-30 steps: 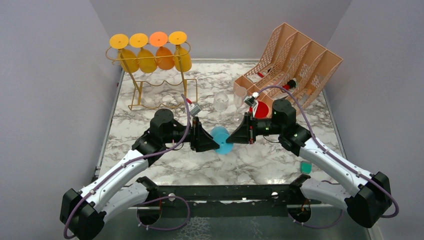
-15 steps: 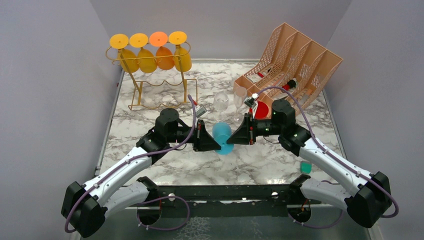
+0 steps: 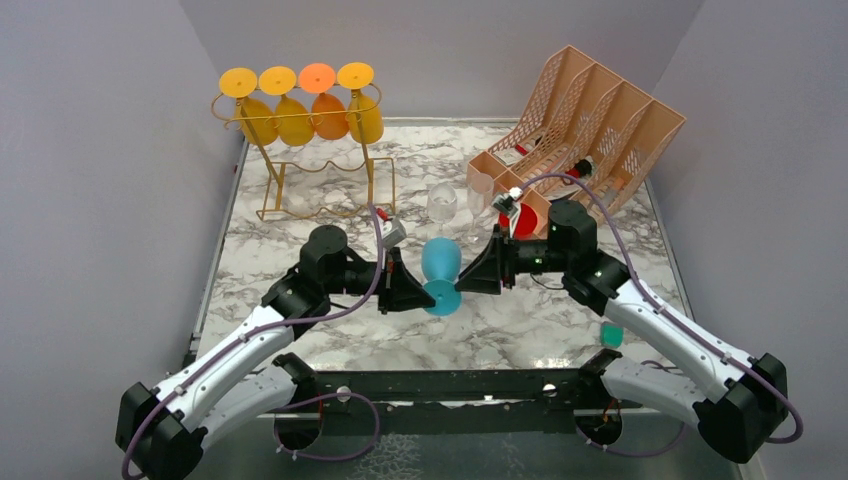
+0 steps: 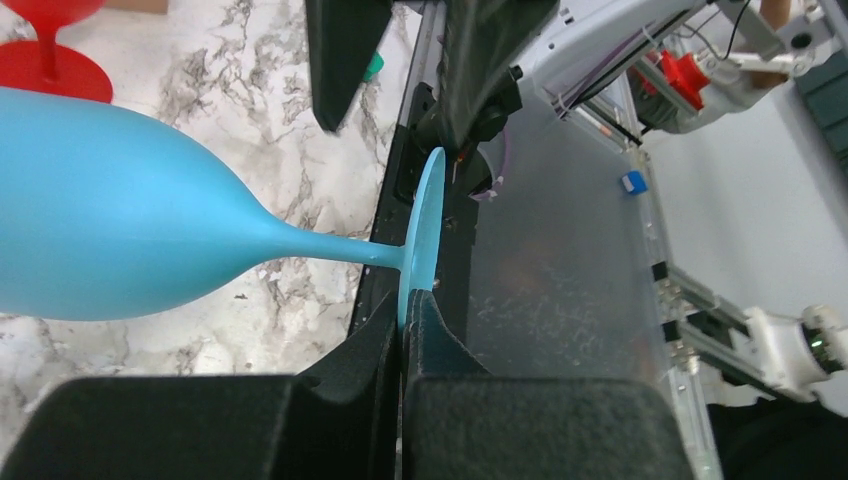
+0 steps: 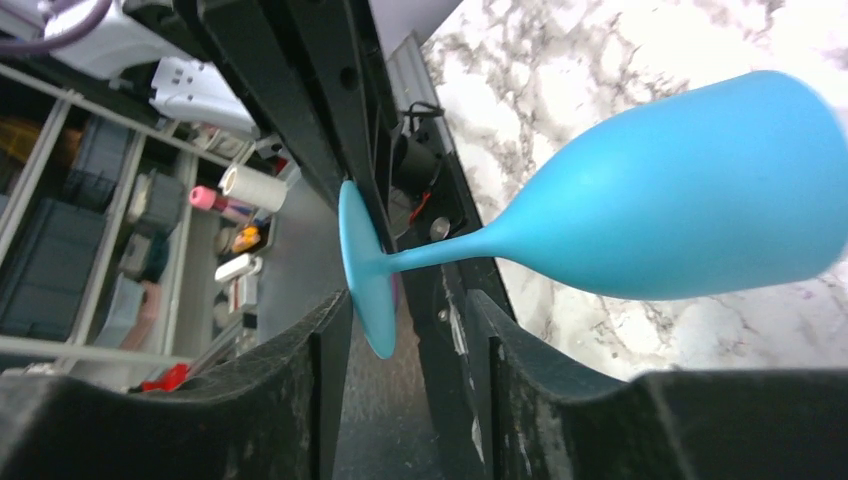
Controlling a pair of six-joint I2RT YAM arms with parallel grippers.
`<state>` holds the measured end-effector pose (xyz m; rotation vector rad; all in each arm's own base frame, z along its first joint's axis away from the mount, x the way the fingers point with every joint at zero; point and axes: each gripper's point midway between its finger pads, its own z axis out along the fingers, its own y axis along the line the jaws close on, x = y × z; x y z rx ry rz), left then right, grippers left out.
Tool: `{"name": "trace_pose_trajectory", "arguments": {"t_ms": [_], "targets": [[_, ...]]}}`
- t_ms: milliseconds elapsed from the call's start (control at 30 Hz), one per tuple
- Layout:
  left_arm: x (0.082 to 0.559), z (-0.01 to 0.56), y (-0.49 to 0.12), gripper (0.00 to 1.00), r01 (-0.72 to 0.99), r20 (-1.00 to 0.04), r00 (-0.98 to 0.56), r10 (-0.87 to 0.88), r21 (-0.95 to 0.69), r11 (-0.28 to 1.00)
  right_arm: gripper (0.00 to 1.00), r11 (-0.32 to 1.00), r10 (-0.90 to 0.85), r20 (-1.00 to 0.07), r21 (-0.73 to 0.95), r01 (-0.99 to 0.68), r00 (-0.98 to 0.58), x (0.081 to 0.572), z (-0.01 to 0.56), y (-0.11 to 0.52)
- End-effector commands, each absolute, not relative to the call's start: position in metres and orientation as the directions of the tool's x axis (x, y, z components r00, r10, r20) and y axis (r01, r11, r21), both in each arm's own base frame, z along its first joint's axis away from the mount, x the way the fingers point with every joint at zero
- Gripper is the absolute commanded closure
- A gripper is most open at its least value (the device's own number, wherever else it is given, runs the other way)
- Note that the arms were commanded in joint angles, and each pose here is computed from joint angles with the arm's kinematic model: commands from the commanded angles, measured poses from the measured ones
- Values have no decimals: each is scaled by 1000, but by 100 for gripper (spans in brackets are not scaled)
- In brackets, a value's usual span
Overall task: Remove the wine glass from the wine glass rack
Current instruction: Place the wine glass at the center of the board.
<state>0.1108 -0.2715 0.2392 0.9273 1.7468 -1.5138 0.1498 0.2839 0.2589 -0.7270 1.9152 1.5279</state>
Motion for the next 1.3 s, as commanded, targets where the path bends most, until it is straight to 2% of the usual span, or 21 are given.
{"name": "trace_pose_trajectory", "arguments": {"t_ms": [0,133,267,400,633,833,1133,1267], "targets": [[95,235,-262,100,936,-931,-350,105,-352,-1,47,370,71,-824,545,-753,-562,182,291,271],[84,228,-253,100,988,-988,-131,78,-136,-68,38,604,156,-851,484,-633,-501,218,293,242],[80,231,-246,100,994,-998,69,13,68,-80,33,709,167,-842,464,-531,-513,233,287,225],[80,223,-246,100,990,-993,121,-10,122,-77,31,642,104,-814,494,-586,-572,223,286,242],[72,212,-245,100,981,-991,136,4,134,-140,30,405,-81,-738,590,-698,-670,194,284,279],[66,219,-243,100,976,-988,154,-22,155,-155,30,412,-136,-702,602,-684,-699,201,270,286],[61,224,-240,100,973,-988,155,-26,157,-167,30,331,-180,-712,606,-723,-679,199,279,296],[61,225,-240,100,973,-987,159,-17,159,-166,35,147,-264,-675,677,-721,-688,172,284,304]]}}
